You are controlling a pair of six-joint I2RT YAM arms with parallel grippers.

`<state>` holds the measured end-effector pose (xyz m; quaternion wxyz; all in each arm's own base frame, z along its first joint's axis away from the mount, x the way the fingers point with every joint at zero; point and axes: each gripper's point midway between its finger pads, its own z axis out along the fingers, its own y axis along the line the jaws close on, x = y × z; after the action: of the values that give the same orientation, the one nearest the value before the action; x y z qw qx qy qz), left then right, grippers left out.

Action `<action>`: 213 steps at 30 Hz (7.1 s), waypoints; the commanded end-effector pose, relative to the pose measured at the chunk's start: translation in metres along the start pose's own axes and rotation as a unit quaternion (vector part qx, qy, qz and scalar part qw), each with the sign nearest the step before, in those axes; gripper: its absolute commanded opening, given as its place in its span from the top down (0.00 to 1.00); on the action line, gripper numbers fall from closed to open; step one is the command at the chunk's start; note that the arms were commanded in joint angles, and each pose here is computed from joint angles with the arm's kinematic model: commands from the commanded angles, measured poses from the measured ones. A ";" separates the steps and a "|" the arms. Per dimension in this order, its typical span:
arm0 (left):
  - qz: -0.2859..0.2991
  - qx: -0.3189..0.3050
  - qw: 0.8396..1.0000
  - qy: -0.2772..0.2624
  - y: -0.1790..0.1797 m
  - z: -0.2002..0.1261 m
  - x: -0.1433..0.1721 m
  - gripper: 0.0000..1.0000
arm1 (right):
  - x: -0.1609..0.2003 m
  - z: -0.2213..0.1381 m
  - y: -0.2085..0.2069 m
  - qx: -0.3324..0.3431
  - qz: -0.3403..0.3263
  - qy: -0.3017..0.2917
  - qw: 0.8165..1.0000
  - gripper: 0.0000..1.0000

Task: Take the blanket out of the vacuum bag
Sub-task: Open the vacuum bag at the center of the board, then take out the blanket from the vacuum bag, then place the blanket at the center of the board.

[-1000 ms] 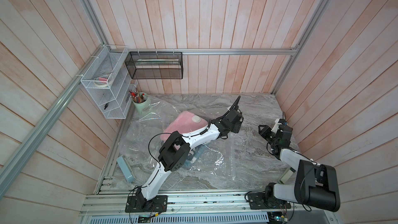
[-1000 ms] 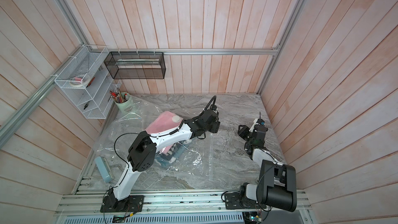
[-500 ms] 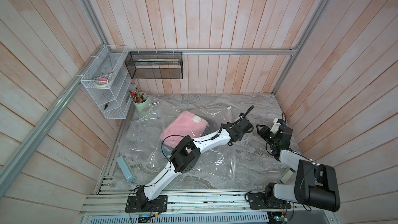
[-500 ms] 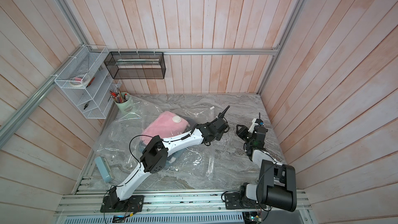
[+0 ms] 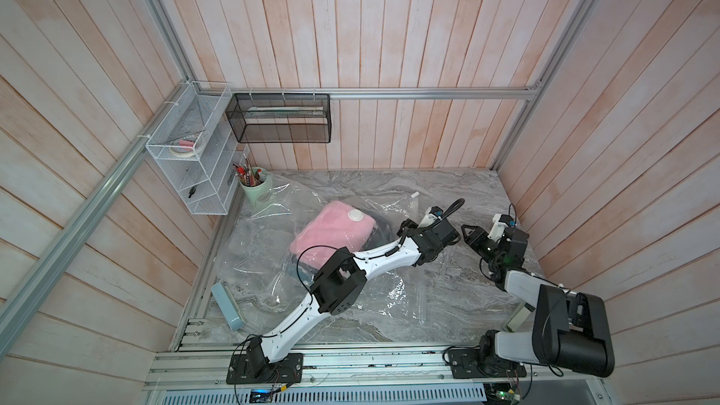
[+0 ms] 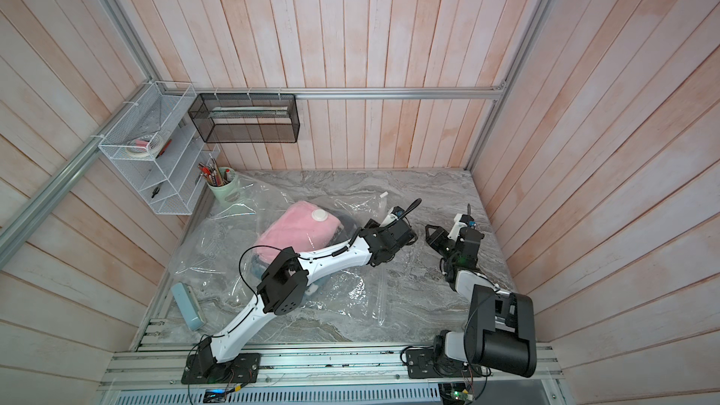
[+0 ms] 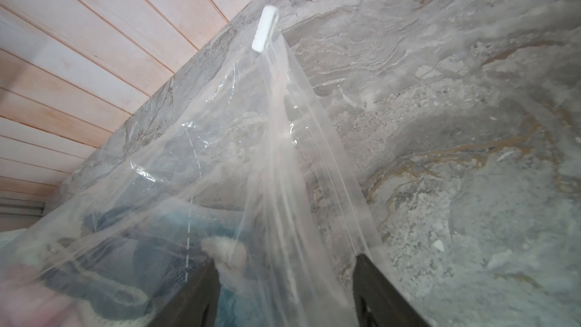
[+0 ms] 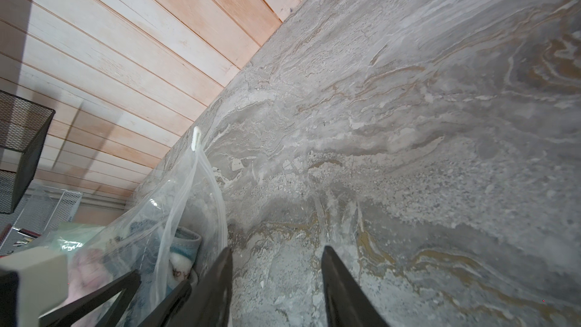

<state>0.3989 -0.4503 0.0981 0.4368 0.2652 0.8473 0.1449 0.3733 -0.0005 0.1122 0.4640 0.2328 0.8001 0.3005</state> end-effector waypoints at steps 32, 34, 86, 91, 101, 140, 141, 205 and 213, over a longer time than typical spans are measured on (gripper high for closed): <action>-0.167 0.119 0.971 -0.121 0.173 -0.090 0.002 1.00 | 0.128 0.010 0.232 -0.470 0.060 0.194 0.859 0.68; -0.172 0.116 0.971 -0.119 0.175 -0.088 0.007 1.00 | 0.135 0.013 0.239 -0.470 0.058 0.201 0.857 0.68; -0.215 0.115 0.954 -0.172 0.210 -0.128 0.002 1.00 | 0.250 0.084 0.280 -0.347 -0.077 0.294 0.887 1.00; -0.220 0.085 0.956 -0.172 0.218 -0.123 0.010 1.00 | 0.230 0.066 0.297 -0.374 -0.086 0.274 0.882 1.00; -0.237 0.013 0.956 -0.175 0.246 -0.104 0.022 1.00 | 0.174 0.038 0.288 -0.335 -0.104 0.230 0.908 1.00; -0.227 0.021 0.958 -0.174 0.248 -0.103 0.023 1.00 | 0.223 0.052 0.201 -0.321 -0.037 0.286 0.902 0.45; -0.226 0.020 0.958 -0.174 0.248 -0.103 0.023 1.00 | 0.225 0.051 0.206 -0.332 -0.035 0.287 0.898 0.46; -0.205 0.022 0.959 -0.192 0.247 -0.105 0.027 1.00 | -0.069 -0.007 -0.096 0.096 0.074 -0.095 0.988 0.70; -0.226 0.039 0.955 -0.190 0.241 -0.104 0.036 1.00 | -0.073 -0.005 0.018 0.224 -0.222 -0.066 0.947 0.49</action>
<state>0.3750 -0.2355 0.2494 0.5948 0.1147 0.7951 -0.0309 0.4141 -0.0199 0.1868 0.5504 0.1963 0.8018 0.1255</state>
